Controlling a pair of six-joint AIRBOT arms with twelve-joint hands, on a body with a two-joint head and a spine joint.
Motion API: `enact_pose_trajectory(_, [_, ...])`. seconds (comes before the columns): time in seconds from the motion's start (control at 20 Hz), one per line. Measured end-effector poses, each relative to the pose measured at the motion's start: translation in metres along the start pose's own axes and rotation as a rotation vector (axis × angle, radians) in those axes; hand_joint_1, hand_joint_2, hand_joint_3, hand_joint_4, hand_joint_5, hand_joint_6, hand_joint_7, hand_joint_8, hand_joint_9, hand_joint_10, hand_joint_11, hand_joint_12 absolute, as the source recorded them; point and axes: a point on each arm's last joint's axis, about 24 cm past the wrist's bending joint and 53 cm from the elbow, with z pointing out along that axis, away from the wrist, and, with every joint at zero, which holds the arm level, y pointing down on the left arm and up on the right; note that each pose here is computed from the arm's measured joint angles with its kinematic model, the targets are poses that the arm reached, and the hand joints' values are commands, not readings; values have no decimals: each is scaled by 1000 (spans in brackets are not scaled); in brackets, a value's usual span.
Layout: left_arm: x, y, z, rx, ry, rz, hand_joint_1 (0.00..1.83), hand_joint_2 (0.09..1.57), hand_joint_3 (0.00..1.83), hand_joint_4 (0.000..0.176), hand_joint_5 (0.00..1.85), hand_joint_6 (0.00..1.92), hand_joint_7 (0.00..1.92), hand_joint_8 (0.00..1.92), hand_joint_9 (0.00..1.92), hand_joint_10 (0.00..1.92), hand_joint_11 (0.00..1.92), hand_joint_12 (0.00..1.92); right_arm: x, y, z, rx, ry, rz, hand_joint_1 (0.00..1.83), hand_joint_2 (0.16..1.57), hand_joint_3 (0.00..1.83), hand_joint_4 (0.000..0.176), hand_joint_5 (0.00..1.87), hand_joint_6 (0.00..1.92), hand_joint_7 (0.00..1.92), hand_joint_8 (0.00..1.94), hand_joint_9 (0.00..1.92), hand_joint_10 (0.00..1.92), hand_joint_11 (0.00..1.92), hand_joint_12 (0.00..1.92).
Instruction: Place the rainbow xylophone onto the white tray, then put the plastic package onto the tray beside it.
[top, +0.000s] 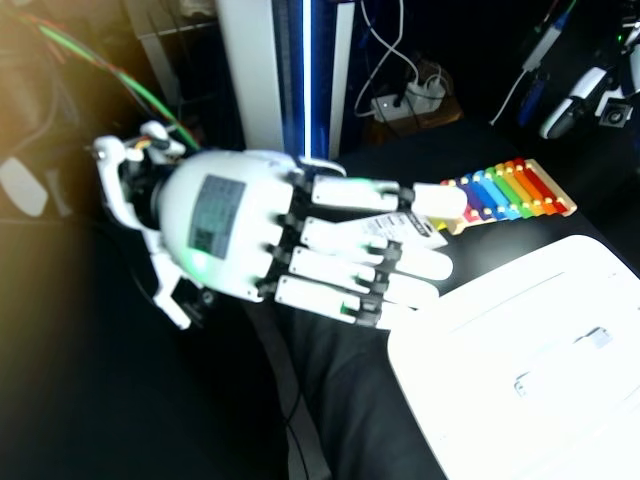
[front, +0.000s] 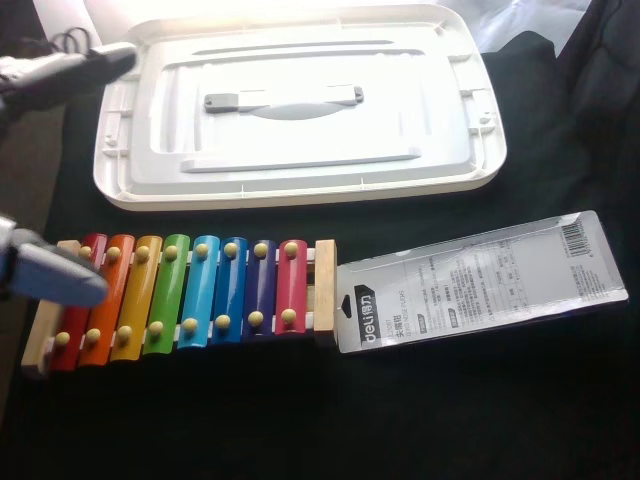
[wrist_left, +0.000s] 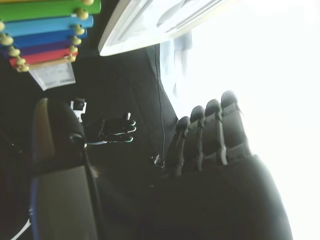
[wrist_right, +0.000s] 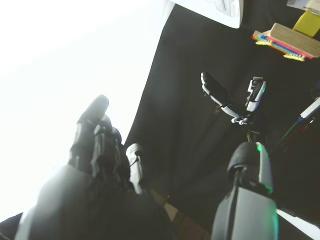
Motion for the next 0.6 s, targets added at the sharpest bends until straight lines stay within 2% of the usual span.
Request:
enact_pose_trajectory(0.05, [5,-3,7,14,6,-3,625,676,12,0,0,0,126,5,221,3,102,509,1,2,3,-9,0,2,1015,492,8,0,386,18,183,1,30,0,0,0])
enact_pose_trajectory(0.15, [14,-7,15,35,33,-26,643,720,0,0,0,0,81,2,151,0,4,617,2,6,5,-24,2,1,1012,523,12,0,412,20,192,4,35,3,0,0])
enact_pose_trajectory(0.3, [31,-13,24,53,95,-34,625,667,0,0,0,0,43,4,60,7,0,335,2,5,5,-24,5,-1,984,533,10,0,377,2,144,0,9,0,0,0])
enact_pose_trajectory(0.35, [36,-14,27,63,117,-40,689,681,0,0,0,0,25,4,15,5,0,132,3,6,7,-30,6,0,960,538,10,0,365,0,136,0,5,0,0,0])
enact_pose_trajectory(0.4, [44,-16,29,70,143,-48,718,680,0,0,0,0,20,2,2,0,0,45,4,4,8,-30,5,5,968,545,12,0,363,0,132,0,4,0,0,0])
enact_pose_trajectory(0.45, [57,-20,33,82,189,-55,720,671,0,0,0,0,7,0,0,0,0,8,8,4,9,-32,10,10,976,555,14,0,362,0,123,0,8,2,0,0])
enact_pose_trajectory(0.6, [78,-22,36,83,273,-39,671,682,0,0,0,0,3,0,0,0,0,0,11,3,10,-33,20,11,967,629,14,0,337,0,106,0,0,0,0,0])
